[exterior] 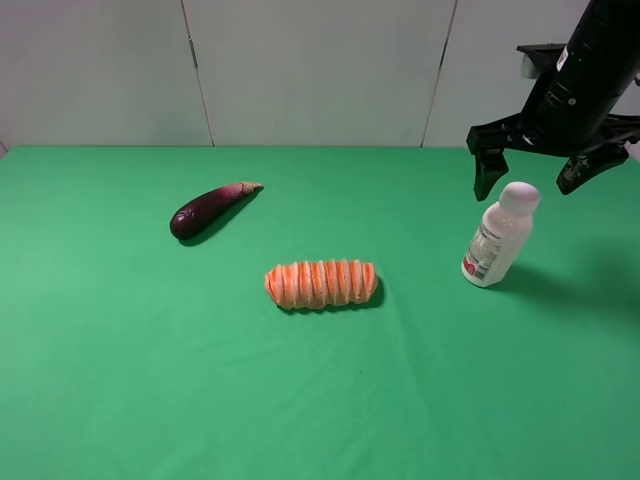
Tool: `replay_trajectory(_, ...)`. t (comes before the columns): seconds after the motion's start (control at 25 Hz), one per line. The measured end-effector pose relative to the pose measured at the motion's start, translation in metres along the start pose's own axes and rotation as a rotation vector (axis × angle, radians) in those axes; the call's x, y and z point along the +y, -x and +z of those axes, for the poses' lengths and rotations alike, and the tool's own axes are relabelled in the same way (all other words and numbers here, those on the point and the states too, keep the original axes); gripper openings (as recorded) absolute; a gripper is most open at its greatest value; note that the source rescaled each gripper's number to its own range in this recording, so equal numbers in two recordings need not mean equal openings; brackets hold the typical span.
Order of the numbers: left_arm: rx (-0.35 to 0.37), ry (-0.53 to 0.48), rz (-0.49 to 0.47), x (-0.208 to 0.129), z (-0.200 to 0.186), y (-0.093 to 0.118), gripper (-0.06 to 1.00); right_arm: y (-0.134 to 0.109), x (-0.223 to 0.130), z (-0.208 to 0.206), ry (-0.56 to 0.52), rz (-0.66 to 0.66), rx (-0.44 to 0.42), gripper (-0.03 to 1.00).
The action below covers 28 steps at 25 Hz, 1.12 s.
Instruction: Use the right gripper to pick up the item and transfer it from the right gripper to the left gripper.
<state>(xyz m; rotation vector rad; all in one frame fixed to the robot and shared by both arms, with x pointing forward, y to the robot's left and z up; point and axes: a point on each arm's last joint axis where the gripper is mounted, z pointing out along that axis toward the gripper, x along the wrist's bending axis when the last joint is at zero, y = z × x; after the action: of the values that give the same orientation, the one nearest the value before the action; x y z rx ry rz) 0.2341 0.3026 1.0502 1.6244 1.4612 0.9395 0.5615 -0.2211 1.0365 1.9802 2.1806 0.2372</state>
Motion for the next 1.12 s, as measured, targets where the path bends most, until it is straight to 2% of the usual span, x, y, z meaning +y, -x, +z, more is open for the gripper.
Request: replay_trajectory(1.12, 0.000, 0.000, 0.000, 0.000, 0.000, 0.000, 0.96, 0.002, -0.002, 0.049, -0.062, 0.015, 0.011, 1.00)
